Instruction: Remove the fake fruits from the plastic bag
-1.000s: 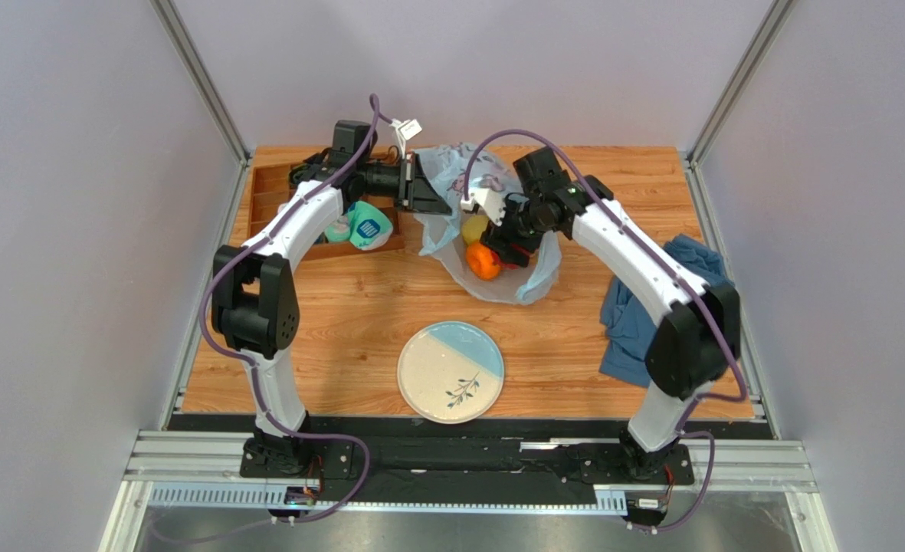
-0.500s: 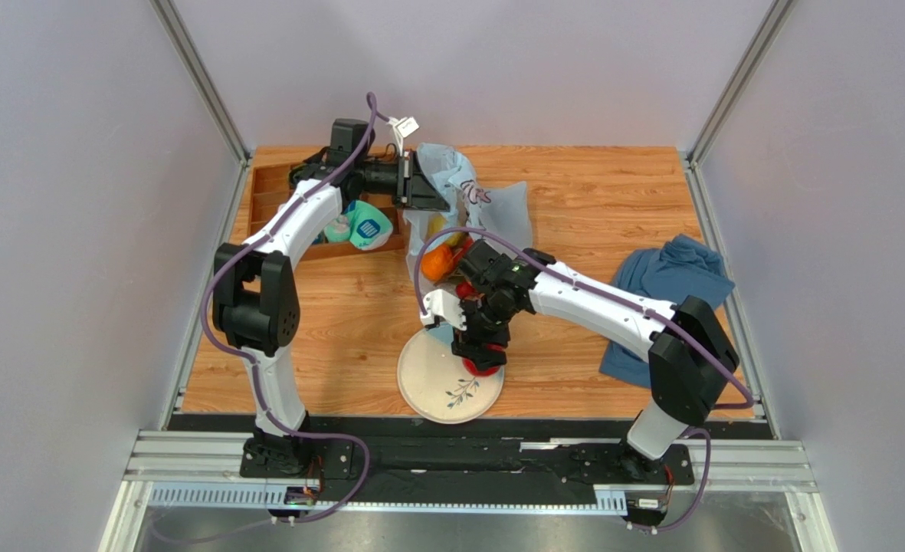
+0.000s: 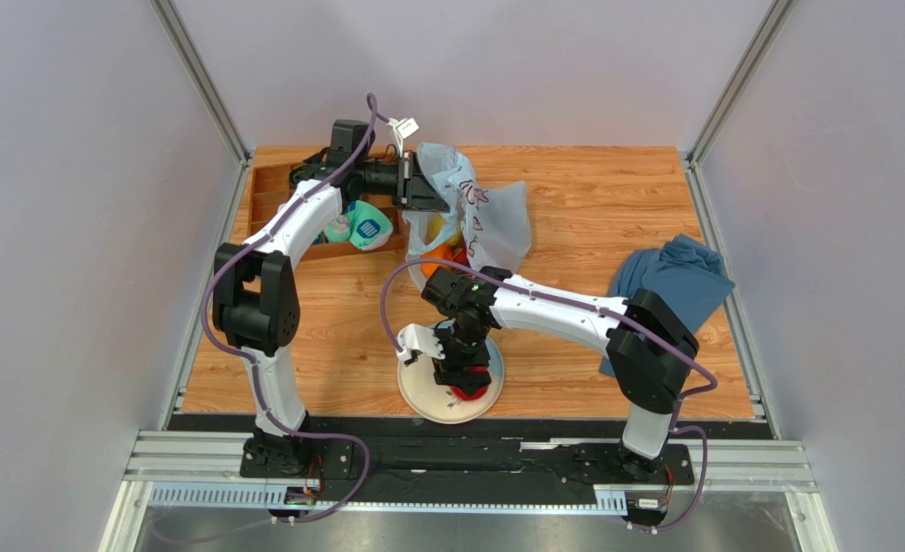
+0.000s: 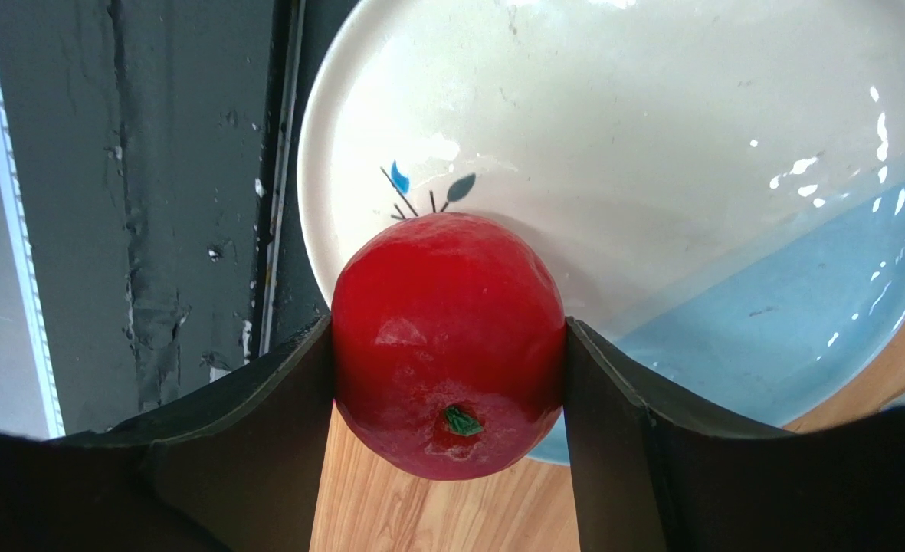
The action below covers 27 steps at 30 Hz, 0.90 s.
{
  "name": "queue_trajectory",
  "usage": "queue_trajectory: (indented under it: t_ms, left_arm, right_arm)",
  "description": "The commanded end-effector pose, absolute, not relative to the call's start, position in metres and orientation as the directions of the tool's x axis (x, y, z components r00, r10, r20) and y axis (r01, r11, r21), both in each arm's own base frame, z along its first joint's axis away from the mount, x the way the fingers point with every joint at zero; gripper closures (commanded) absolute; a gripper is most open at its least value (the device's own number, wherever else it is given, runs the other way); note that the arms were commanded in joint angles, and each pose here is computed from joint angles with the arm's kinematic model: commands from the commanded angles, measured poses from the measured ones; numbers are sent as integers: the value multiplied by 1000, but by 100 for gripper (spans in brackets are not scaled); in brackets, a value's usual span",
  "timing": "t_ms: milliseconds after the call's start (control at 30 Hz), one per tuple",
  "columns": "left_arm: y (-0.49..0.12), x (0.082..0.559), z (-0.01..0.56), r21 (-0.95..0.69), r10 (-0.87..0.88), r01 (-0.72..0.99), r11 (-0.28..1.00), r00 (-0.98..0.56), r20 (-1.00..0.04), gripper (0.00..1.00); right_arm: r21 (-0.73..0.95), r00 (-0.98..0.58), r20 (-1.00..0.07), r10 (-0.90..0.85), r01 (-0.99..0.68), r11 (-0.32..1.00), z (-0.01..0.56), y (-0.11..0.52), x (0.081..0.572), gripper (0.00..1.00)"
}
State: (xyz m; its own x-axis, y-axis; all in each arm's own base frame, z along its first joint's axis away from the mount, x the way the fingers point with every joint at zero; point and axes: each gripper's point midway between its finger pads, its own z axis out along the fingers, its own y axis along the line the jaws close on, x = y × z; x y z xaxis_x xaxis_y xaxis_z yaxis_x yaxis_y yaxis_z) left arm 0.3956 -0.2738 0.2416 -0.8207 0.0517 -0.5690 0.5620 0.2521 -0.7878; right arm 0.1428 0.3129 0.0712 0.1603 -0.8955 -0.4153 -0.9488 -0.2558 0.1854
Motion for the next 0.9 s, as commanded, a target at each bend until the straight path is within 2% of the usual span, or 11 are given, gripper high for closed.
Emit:
queue_trajectory:
  t_ms: [0,67,200,233,333,433,500,600,667,733,867]
  left_arm:
    - [-271,393,261,-753,46,616,233,-780,-624,100]
    - [-271,394,262,-750,45,619,232,-777,-627,100]
    - [-271,392,261,-754,53,615,231,-782,-621,100]
    - [-270,393,261,-752,53,617,234,-780,-623,100]
    - [-270,394,257,-756,55,611,235,-785,-617,100]
    - [-270,396,254,-761,53,605,235,-790,-611,100]
    - [-270,396,254,-761,54,605,234,-790,-611,100]
    - [-268,396,255,-761,51,605,234,-789,-612,100]
    - [-267,397,256,-762,48,604,234,-790,-611,100]
    - [-266,398,259,-761,42,606,231,-788,-614,100]
    - [-265,399,262,-763,35,605,227,-788,-614,100]
  right_arm:
    - [146,194,-382,-903,-953,-266,77,300,152,37]
    - [88,200,-386,-901,-964,-251,84,302,164,23]
    - [19,151,-458,-876,-984,-180,121,317,194,19]
    - [4,136,-514,-847,-987,-160,142,328,203,18]
    - [23,66,-563,-824,-995,-95,164,331,224,16]
    - [53,59,-546,-836,-993,-105,160,323,224,15]
    - [107,49,-522,-851,-987,-123,151,314,212,16]
    - [82,18,-560,-828,-994,-76,152,319,216,19]
    - [-16,2,-615,-789,-1000,10,164,328,239,24]
    - [-78,-29,-619,-785,-992,98,166,329,261,28]
    - [-66,-188,-637,-748,-953,295,164,308,313,35]
